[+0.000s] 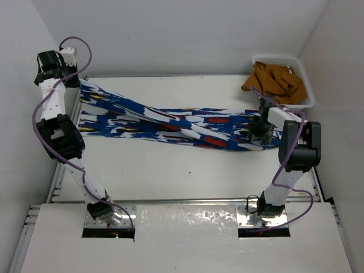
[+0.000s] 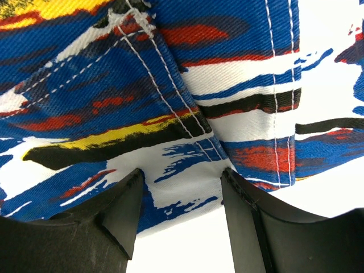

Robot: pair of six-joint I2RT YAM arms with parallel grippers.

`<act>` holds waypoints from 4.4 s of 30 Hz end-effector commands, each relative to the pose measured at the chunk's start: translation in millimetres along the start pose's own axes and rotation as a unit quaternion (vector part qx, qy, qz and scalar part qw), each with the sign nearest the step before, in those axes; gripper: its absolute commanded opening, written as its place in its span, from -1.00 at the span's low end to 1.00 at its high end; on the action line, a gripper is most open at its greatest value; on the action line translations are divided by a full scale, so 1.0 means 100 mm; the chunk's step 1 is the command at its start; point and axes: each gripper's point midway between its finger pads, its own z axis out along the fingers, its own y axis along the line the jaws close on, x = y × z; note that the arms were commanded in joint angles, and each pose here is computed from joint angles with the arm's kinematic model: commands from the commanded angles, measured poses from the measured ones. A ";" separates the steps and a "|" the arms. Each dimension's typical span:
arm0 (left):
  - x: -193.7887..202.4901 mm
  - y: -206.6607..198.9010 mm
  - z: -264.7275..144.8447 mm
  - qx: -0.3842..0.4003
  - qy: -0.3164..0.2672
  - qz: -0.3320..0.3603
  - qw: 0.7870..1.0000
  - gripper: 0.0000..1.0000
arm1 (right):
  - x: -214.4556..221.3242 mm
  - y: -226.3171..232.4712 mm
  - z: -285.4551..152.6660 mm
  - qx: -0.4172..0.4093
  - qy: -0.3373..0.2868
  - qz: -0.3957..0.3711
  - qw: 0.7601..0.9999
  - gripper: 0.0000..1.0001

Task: Fold and stack the trousers
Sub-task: Fold the trousers

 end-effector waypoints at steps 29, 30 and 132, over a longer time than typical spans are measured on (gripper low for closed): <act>1.90 0.67 -0.44 -0.086 0.242 -0.046 0.965 0.27 | -0.49 -0.07 -0.61 0.000 -0.074 0.013 0.997 0.36; 1.78 0.68 -0.46 -0.086 0.229 -0.045 0.969 0.27 | -0.48 -0.13 -0.69 0.004 -0.070 0.018 0.997 0.37; 0.43 -1.76 -1.21 0.275 0.036 0.049 0.959 -1.00 | -0.10 0.94 -0.37 -0.082 -0.067 -0.090 0.990 -0.55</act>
